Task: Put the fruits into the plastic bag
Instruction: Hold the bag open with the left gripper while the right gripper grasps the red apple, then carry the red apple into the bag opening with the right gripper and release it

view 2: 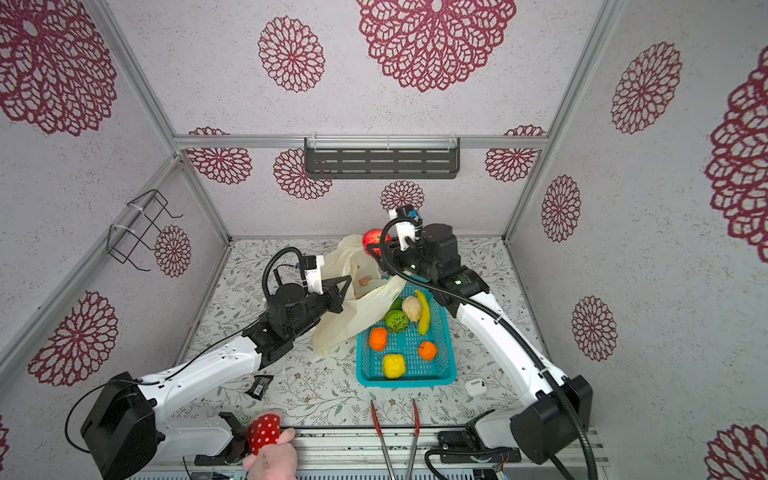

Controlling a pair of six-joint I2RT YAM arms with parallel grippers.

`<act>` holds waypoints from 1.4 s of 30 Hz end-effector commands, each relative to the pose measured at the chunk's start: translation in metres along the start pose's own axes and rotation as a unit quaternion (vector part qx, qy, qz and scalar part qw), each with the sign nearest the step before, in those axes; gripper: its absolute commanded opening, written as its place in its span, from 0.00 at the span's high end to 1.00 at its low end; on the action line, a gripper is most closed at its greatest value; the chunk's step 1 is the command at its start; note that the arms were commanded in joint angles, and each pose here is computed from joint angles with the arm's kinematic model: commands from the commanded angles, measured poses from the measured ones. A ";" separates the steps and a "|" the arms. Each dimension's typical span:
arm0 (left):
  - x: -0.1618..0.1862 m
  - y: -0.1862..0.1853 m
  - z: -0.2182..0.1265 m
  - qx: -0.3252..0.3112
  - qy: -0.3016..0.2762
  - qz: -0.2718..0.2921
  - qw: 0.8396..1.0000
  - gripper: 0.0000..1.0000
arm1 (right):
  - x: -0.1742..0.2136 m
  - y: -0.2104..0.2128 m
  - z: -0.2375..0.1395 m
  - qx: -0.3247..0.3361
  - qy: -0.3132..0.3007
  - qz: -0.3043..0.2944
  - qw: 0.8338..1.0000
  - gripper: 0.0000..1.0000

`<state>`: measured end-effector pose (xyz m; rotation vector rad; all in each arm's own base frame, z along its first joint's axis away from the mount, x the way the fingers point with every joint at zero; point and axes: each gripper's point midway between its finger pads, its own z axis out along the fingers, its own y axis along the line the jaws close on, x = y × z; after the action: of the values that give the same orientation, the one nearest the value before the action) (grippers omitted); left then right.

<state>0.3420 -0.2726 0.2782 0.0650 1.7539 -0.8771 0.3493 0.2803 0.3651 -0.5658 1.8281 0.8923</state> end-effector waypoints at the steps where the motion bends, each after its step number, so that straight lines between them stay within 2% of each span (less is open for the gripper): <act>1: -0.019 -0.002 -0.009 0.012 -0.039 -0.018 0.999 1.00 | 0.027 0.026 0.013 -0.081 0.049 0.002 0.996 0.59; 5: -0.024 0.005 -0.016 0.017 -0.062 -0.044 0.997 1.00 | 0.068 0.027 0.031 -0.090 0.105 0.031 0.990 0.59; 10: -0.027 0.016 -0.024 0.027 -0.080 -0.080 0.993 1.00 | 0.101 0.023 0.045 -0.085 0.148 0.048 0.984 0.59; 18: -0.024 0.031 -0.034 0.019 -0.083 -0.104 0.991 1.00 | 0.151 0.023 0.083 -0.068 0.233 0.030 0.970 0.59; 24: -0.023 0.045 -0.050 -0.006 -0.091 -0.108 0.990 1.00 | 0.169 0.017 0.108 -0.047 0.253 0.037 0.966 0.57; 27: -0.021 0.053 -0.058 -0.024 -0.091 -0.107 0.990 1.00 | 0.173 0.008 0.116 -0.026 0.254 0.046 0.966 0.50; 32: -0.015 0.070 -0.070 -0.075 -0.078 -0.094 0.990 1.00 | 0.160 -0.008 0.113 0.027 0.232 0.027 0.972 0.16; 33: -0.016 0.073 -0.072 -0.083 -0.079 -0.091 0.989 1.00 | 0.153 -0.009 0.110 0.032 0.223 0.021 0.974 0.14; 42: -0.014 0.086 -0.069 -0.132 -0.058 -0.068 0.987 1.00 | 0.101 -0.003 0.078 0.027 0.152 0.005 0.988 0.12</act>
<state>0.3244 -0.1696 0.2544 -0.2722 1.7330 -0.7879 0.3511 0.3510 0.2022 -0.7155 2.2674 0.7897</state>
